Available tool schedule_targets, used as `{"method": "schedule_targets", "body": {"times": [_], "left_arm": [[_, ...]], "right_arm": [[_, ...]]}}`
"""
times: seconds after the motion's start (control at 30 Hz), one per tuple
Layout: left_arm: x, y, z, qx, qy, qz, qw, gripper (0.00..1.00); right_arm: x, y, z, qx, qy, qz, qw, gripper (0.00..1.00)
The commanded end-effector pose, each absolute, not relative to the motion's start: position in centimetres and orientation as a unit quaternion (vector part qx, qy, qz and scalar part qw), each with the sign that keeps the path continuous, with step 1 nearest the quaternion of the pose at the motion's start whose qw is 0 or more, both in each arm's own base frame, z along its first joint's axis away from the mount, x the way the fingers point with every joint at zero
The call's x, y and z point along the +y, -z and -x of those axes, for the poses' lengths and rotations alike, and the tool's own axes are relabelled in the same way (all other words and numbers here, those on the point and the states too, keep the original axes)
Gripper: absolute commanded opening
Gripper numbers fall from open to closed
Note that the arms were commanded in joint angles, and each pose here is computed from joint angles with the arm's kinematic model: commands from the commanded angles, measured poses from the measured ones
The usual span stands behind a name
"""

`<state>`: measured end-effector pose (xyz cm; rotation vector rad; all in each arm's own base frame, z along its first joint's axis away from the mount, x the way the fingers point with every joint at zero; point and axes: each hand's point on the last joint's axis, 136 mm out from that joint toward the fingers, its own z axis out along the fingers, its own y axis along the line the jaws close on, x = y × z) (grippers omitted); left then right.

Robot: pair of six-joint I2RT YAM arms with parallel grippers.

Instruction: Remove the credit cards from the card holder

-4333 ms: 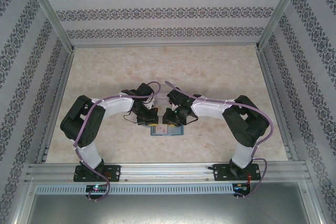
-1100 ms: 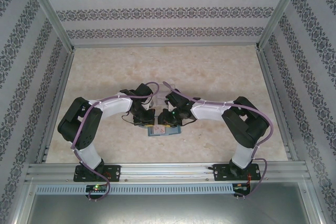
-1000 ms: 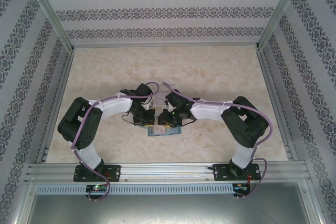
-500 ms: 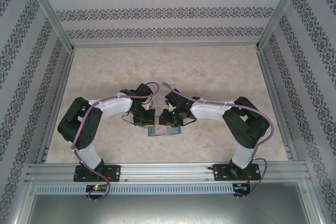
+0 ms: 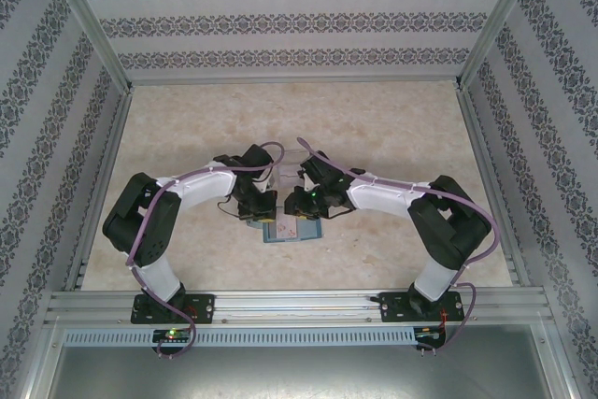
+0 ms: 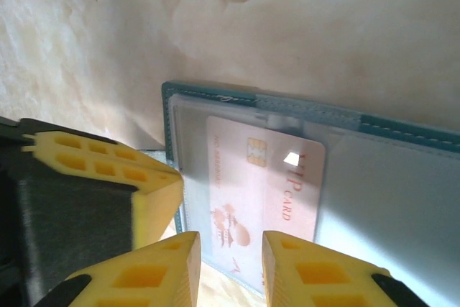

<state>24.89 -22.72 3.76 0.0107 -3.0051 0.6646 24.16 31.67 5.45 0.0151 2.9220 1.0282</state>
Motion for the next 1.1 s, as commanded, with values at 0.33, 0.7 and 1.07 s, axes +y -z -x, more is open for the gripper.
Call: {"method": "schedule_targets", "body": {"times": [0.33, 0.7, 1.07], "left_arm": [[-23.0, -2.6, -23.5, -0.979, -0.195, 0.013, 0.062, 0.0], [-22.2, -1.0, -22.7, -0.981, -0.174, 0.009, 0.08, 0.03], [-21.3, -0.2, -22.3, -0.985, -0.148, 0.009, 0.089, 0.03]], "right_arm": [[30.6, -3.2, -23.6, 0.95, -0.313, 0.004, 0.004, 0.3], [30.2, -1.8, -23.2, 0.954, -0.3, 0.007, -0.007, 0.3], [31.4, -3.0, -23.1, 0.936, -0.351, 0.012, 0.001, 0.3]]}}
